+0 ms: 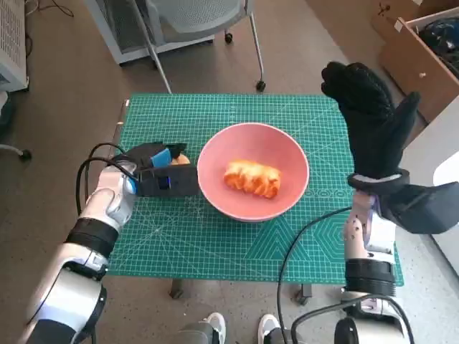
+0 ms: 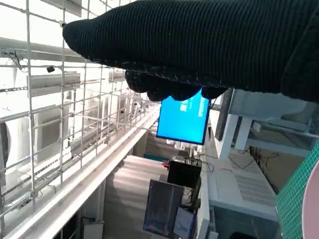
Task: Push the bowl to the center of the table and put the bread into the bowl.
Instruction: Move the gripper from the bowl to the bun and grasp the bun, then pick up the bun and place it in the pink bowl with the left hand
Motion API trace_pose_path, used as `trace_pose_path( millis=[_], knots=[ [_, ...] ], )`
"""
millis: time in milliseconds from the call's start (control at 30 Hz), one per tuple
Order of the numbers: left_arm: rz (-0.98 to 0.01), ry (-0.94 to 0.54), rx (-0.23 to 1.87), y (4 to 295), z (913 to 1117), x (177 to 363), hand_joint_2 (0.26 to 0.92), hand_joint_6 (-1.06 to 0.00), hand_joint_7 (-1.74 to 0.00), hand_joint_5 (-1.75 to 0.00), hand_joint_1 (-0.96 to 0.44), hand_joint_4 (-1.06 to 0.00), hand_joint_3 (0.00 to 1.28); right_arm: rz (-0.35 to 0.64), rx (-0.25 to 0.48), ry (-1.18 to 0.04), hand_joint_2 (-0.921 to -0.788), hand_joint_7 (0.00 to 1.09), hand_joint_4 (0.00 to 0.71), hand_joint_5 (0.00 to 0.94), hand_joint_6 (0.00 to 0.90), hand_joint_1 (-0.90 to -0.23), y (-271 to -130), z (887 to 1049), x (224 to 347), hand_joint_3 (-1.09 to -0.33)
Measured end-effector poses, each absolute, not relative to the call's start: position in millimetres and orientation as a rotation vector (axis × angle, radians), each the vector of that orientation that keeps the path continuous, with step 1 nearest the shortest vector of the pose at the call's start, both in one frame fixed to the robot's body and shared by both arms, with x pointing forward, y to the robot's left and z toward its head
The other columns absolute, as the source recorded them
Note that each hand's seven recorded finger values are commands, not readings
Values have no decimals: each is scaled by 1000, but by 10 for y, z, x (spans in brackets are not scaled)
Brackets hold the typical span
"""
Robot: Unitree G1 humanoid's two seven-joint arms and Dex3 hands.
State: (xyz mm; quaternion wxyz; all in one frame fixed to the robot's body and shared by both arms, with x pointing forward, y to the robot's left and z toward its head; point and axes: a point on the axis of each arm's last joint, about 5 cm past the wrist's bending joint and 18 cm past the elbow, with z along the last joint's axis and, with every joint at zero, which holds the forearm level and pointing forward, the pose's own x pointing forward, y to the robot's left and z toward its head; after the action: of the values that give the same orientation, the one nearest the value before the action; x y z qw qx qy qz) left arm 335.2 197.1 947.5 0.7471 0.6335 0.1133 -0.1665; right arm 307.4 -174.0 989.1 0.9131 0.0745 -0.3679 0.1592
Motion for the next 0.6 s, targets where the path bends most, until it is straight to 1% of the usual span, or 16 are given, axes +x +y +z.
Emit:
trace_pose_path(
  millis=[33,67,100,200,433,600],
  knots=[
    [-362,234,1389,1968,9470,3350,902,-518,-842,-908,10,-594,111,327,154,-758,-921,410,339,2,210,-531,-1741,9891,3074,-584],
    [-358,219,1394,1965,9465,3349,909,-533,-947,-1043,7,-621,111,327,154,-758,-921,410,339,2,210,-531,-1742,9891,3074,-584],
    [-355,205,1398,1963,9462,3348,913,-561,-1007,-1117,5,-642,101,327,154,-758,-921,410,339,2,210,-532,-1742,9891,3074,-584],
    [-346,171,1407,1961,9459,3345,918,-601,-1083,-1203,3,-659,88,326,153,-758,-921,409,339,2,210,-532,-1743,9889,3072,-584],
    [-332,119,1425,1996,9517,3346,920,-627,-1157,-1214,1,-645,86,322,150,-767,-921,409,339,2,210,-531,-1749,9880,3063,-587],
    [-320,68,1430,2026,9638,3339,920,-626,-1184,-1195,1,-644,87,319,150,-768,-921,409,339,2,210,-531,-1751,9867,3056,-592]
  ],
)
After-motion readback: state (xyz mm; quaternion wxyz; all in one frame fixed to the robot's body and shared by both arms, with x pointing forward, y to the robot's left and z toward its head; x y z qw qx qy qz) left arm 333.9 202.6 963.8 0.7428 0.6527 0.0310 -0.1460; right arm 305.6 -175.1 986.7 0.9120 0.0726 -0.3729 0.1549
